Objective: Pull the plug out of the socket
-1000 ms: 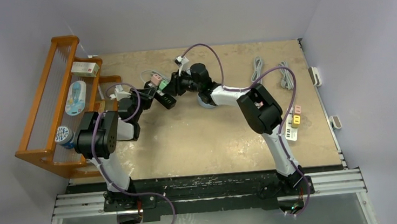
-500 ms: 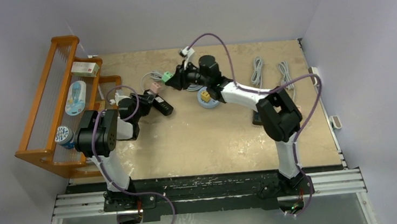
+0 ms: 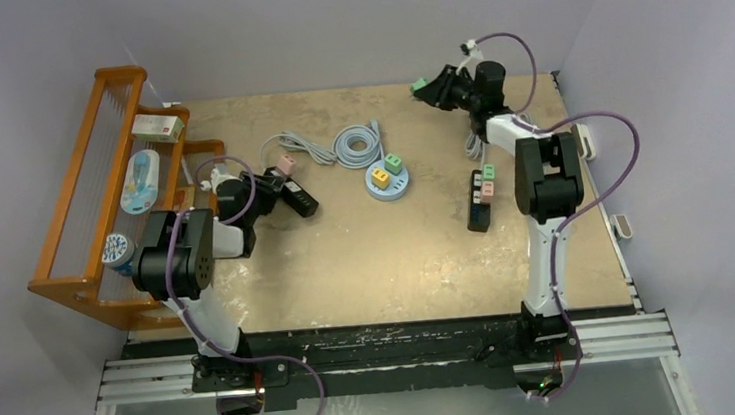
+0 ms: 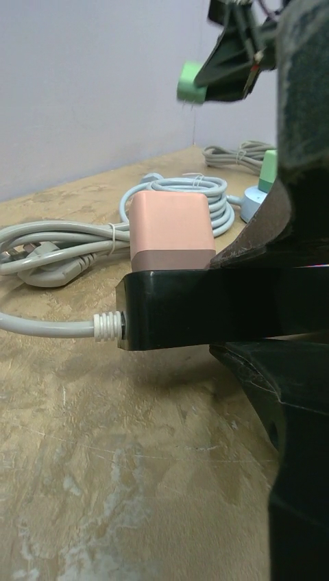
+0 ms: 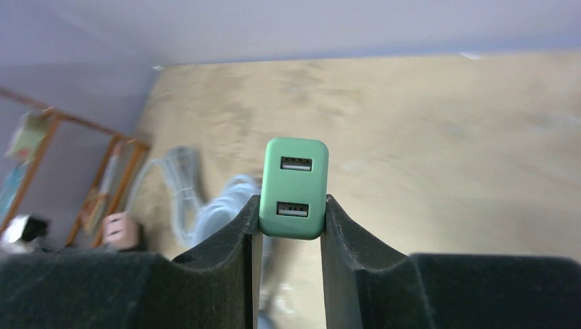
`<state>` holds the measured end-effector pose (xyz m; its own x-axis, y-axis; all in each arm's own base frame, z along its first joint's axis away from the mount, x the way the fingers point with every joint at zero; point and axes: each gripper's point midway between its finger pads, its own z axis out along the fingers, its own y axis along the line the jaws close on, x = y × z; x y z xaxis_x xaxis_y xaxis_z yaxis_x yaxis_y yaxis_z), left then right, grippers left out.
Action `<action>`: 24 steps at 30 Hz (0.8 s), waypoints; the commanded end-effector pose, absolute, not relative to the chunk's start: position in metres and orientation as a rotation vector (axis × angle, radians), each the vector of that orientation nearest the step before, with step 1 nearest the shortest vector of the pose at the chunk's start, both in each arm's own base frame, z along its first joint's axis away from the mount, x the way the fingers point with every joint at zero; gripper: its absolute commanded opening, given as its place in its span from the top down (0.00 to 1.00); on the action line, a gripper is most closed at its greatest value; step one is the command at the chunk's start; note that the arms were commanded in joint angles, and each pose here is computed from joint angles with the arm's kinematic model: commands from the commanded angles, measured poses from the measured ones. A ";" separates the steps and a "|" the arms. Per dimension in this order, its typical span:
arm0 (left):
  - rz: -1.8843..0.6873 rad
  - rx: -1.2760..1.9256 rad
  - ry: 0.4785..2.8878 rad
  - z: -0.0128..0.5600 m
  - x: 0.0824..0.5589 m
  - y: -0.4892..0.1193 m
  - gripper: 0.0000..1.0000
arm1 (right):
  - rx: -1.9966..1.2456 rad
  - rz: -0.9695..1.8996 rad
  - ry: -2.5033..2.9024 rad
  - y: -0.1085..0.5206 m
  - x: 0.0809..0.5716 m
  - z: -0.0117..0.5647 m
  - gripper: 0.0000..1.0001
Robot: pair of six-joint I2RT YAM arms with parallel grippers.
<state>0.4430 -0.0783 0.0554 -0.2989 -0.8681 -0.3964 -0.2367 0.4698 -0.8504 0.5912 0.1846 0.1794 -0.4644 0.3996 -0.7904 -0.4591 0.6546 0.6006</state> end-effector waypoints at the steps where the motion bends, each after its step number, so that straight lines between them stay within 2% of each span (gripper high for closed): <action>1: -0.806 -0.819 1.766 0.085 0.451 -0.073 1.00 | 0.027 0.931 1.925 0.167 0.617 0.153 1.00; 6: -0.771 -0.789 1.792 0.088 0.447 -0.071 1.00 | 0.055 0.756 2.048 0.148 0.639 0.114 1.00; 10: -0.764 -0.765 1.810 0.089 0.446 -0.073 1.00 | 0.088 0.699 2.126 0.138 0.638 0.085 0.98; 14: -0.802 -0.734 1.815 0.091 0.446 -0.080 1.00 | 0.094 0.696 2.167 0.136 0.634 0.068 0.76; 18: -0.839 -0.696 1.797 0.101 0.446 -0.085 1.00 | 0.089 0.681 2.140 0.134 0.632 0.078 0.56; 24: -0.881 -0.643 1.774 0.114 0.444 -0.094 1.00 | 0.082 0.603 2.002 0.123 0.635 0.132 0.39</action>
<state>0.4324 -0.0843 0.0641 -0.3877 -0.7853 -0.4827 -0.1908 0.5807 -0.7915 0.6211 0.1351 0.0427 -0.6713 0.3056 -0.6752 -0.1329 0.8466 0.5153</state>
